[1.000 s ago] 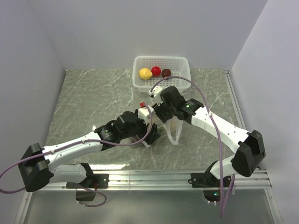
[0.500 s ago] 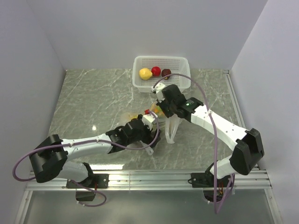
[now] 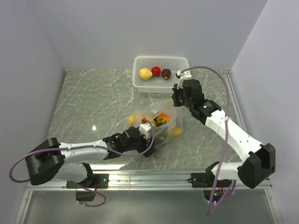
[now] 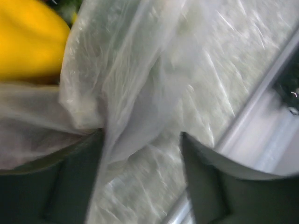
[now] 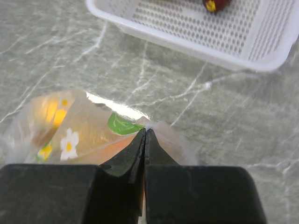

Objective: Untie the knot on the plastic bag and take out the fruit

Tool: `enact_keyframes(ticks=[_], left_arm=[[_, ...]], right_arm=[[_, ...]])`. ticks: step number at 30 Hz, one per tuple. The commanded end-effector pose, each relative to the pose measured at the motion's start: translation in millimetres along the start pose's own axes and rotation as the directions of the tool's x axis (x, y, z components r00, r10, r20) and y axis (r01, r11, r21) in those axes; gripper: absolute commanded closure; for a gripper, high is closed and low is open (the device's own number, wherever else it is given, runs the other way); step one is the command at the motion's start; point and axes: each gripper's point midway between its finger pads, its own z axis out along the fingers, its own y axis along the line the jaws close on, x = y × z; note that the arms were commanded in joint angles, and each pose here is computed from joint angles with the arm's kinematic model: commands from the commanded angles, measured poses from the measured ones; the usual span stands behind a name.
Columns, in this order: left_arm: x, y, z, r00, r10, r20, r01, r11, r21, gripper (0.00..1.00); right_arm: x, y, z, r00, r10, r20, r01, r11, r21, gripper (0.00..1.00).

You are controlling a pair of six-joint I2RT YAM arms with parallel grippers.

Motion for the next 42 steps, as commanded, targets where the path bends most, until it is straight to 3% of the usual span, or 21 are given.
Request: enact_keyframes(ticks=[1, 3, 8, 9, 10, 13, 14, 16, 20, 21, 27, 32, 35, 37, 38, 39, 42], left_arm=[[32, -18, -18, 0.989, -0.110, -0.101, 0.118, 0.990, 0.076, 0.34], [43, -13, -27, 0.981, -0.161, -0.111, 0.167, 0.985, 0.047, 0.43], [47, -8, -40, 0.969, -0.223, -0.103, 0.225, 0.974, 0.012, 0.52], [44, -10, -41, 0.971, -0.222, -0.092, 0.225, 0.974, 0.023, 0.53], [41, -11, -41, 0.971, -0.222, -0.085, 0.225, 0.974, 0.029, 0.53], [26, -17, -40, 0.974, -0.221, -0.053, 0.224, 0.973, 0.048, 0.54], [19, -19, -39, 0.974, -0.223, -0.044, 0.225, 0.973, 0.053, 0.54], [13, -22, -38, 0.974, -0.223, -0.038, 0.224, 0.973, 0.059, 0.54], [4, -24, -33, 0.972, -0.233, -0.036, 0.235, 0.971, 0.049, 0.54], [2, -25, -33, 0.971, -0.235, -0.033, 0.236, 0.971, 0.047, 0.55], [-6, -28, -34, 0.970, -0.242, -0.018, 0.243, 0.968, 0.057, 0.55], [-4, -25, -34, 0.969, -0.247, -0.023, 0.248, 0.968, 0.038, 0.55], [-3, -25, -34, 0.967, -0.254, -0.026, 0.255, 0.966, 0.038, 0.55], [-3, -24, -35, 0.965, -0.262, -0.020, 0.263, 0.964, 0.030, 0.55], [-6, -23, -35, 0.962, -0.274, -0.009, 0.274, 0.961, 0.025, 0.55], [-2, -19, -37, 0.958, -0.284, -0.020, 0.285, 0.959, 0.001, 0.55], [3, -1, -41, 0.942, -0.336, 0.011, 0.336, 0.936, -0.107, 0.58]], right_arm=[[24, -26, 26, 0.987, 0.162, -0.001, -0.161, 0.982, 0.099, 1.00], [43, -40, 34, 0.977, 0.212, -0.026, -0.206, 0.967, 0.147, 1.00], [81, -57, 31, 0.948, 0.314, -0.060, -0.294, 0.930, 0.220, 1.00], [81, -56, 28, 0.949, 0.308, -0.066, -0.288, 0.933, 0.217, 0.95], [77, -54, 23, 0.955, 0.287, -0.076, -0.267, 0.941, 0.207, 0.75], [44, -34, -6, 0.977, 0.211, -0.021, -0.206, 0.968, 0.140, 0.37], [27, -30, -22, 0.981, 0.190, 0.032, -0.193, 0.973, 0.125, 0.32], [6, -22, -45, 0.987, 0.147, 0.070, -0.155, 0.980, 0.122, 0.27], [-11, 11, -83, 0.981, 0.139, 0.134, -0.149, 0.987, 0.067, 0.25], [-10, 15, -86, 0.979, 0.154, 0.138, -0.163, 0.985, 0.057, 0.18], [46, 33, -82, 0.951, 0.300, 0.071, -0.306, 0.949, 0.078, 0.14], [83, 61, -70, 0.920, 0.393, 0.010, -0.393, 0.919, -0.023, 0.14], [97, 58, -61, 0.907, 0.421, 0.006, -0.421, 0.907, 0.010, 0.15], [108, 39, -59, 0.896, 0.442, 0.039, -0.443, 0.891, 0.096, 0.32], [112, 32, -59, 0.895, 0.442, 0.055, -0.445, 0.887, 0.124, 0.45], [124, 16, -58, 0.896, 0.436, 0.082, -0.444, 0.876, 0.189, 0.70], [137, -18, -59, 0.863, 0.488, 0.132, -0.505, 0.822, 0.264, 1.00]])
